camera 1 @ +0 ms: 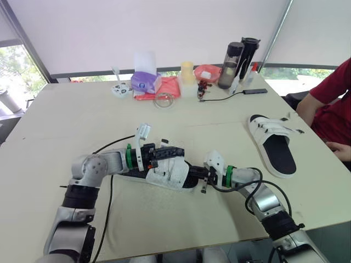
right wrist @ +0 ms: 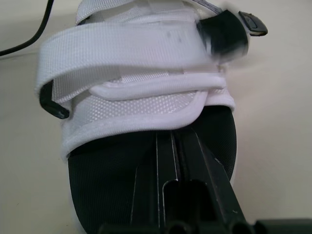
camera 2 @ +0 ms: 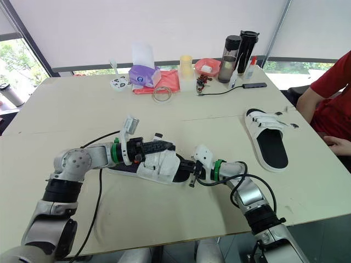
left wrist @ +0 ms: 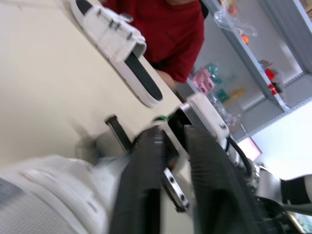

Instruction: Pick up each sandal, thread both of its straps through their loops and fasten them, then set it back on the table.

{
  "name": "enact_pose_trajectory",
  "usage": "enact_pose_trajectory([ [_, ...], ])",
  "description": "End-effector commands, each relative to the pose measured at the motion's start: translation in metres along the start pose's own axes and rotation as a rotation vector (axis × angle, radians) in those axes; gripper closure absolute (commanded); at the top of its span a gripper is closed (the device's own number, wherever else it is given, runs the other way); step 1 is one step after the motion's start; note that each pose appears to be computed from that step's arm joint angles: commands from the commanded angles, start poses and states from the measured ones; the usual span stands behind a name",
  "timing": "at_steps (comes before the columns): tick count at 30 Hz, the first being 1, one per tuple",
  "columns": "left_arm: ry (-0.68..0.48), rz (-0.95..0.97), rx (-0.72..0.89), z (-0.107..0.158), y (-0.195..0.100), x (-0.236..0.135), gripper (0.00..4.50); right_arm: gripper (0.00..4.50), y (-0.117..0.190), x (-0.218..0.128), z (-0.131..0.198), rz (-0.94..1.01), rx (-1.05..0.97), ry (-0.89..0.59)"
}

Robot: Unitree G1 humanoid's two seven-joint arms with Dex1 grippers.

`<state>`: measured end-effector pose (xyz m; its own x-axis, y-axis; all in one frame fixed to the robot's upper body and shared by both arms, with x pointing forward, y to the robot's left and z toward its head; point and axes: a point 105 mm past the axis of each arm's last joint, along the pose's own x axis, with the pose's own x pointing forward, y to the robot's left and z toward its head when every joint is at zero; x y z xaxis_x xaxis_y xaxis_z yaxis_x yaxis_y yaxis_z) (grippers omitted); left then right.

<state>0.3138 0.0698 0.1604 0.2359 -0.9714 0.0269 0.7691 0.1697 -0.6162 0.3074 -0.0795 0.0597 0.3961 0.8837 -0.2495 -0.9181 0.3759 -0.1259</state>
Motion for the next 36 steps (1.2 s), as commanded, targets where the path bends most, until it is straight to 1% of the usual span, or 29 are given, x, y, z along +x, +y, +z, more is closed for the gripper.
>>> enact_pose_trajectory([
  [1, -0.013, -0.024, 0.051, 0.01, -0.004, -0.002, 1.54, 4.5, 0.008, -0.012, -0.066, -0.041, 0.131, 0.24],
  [2, -0.014, -0.021, 0.056, 0.011, -0.003, -0.002, 1.04, 4.5, 0.008, -0.013, -0.067, -0.042, 0.131, 0.24],
  [3, -0.018, -0.006, 0.131, 0.016, -0.002, -0.004, 0.57, 4.5, 0.008, -0.014, -0.068, -0.042, 0.134, 0.242],
  [4, -0.018, 0.002, 0.189, 0.02, -0.002, -0.005, 0.57, 4.5, 0.009, -0.014, -0.068, -0.043, 0.135, 0.243],
  [6, -0.012, 0.043, 0.356, 0.03, 0.002, -0.004, 0.57, 4.5, 0.01, -0.015, -0.069, -0.041, 0.137, 0.245],
  [7, -0.024, 0.081, 0.424, 0.038, 0.007, -0.002, 0.57, 4.5, 0.01, -0.014, -0.069, -0.039, 0.137, 0.245],
  [9, -0.024, 0.115, 0.49, 0.045, 0.015, 0.003, 0.57, 4.5, 0.011, -0.013, -0.069, -0.036, 0.136, 0.244],
  [12, 0.075, 0.092, 0.577, 0.036, 0.023, 0.011, 0.57, 4.5, 0.01, -0.01, -0.067, -0.029, 0.132, 0.241],
  [14, 0.136, 0.052, 0.604, 0.029, 0.026, 0.015, 0.57, 4.5, 0.009, -0.009, -0.066, -0.026, 0.129, 0.241],
  [18, 0.261, -0.036, 0.591, 0.017, 0.029, 0.017, 0.57, 4.5, 0.01, -0.008, -0.066, -0.022, 0.127, 0.24],
  [22, 0.321, -0.069, 0.58, 0.013, 0.034, 0.016, 0.57, 4.5, 0.01, -0.008, -0.066, -0.023, 0.127, 0.239],
  [25, 0.36, -0.13, 0.54, 0.01, 0.031, 0.016, 0.57, 4.5, 0.011, -0.009, -0.067, -0.03, 0.132, 0.238],
  [27, 0.393, -0.159, 0.519, 0.006, 0.029, 0.014, 1.08, 4.5, 0.012, -0.01, -0.068, -0.034, 0.134, 0.239],
  [28, 0.405, -0.167, 0.511, 0.005, 0.029, 0.014, 1.47, 4.5, 0.013, -0.011, -0.068, -0.035, 0.135, 0.239],
  [33, 0.432, -0.182, 0.504, 0.002, 0.029, 0.013, 4.03, 4.5, 0.012, -0.011, -0.068, -0.046, 0.139, 0.237],
  [34, 0.432, -0.182, 0.504, 0.002, 0.03, 0.013, 4.43, 4.5, 0.012, -0.011, -0.068, -0.047, 0.139, 0.236],
  [36, 0.432, -0.184, 0.506, 0.002, 0.03, 0.013, 4.43, 4.5, 0.012, -0.012, -0.068, -0.049, 0.14, 0.237],
])
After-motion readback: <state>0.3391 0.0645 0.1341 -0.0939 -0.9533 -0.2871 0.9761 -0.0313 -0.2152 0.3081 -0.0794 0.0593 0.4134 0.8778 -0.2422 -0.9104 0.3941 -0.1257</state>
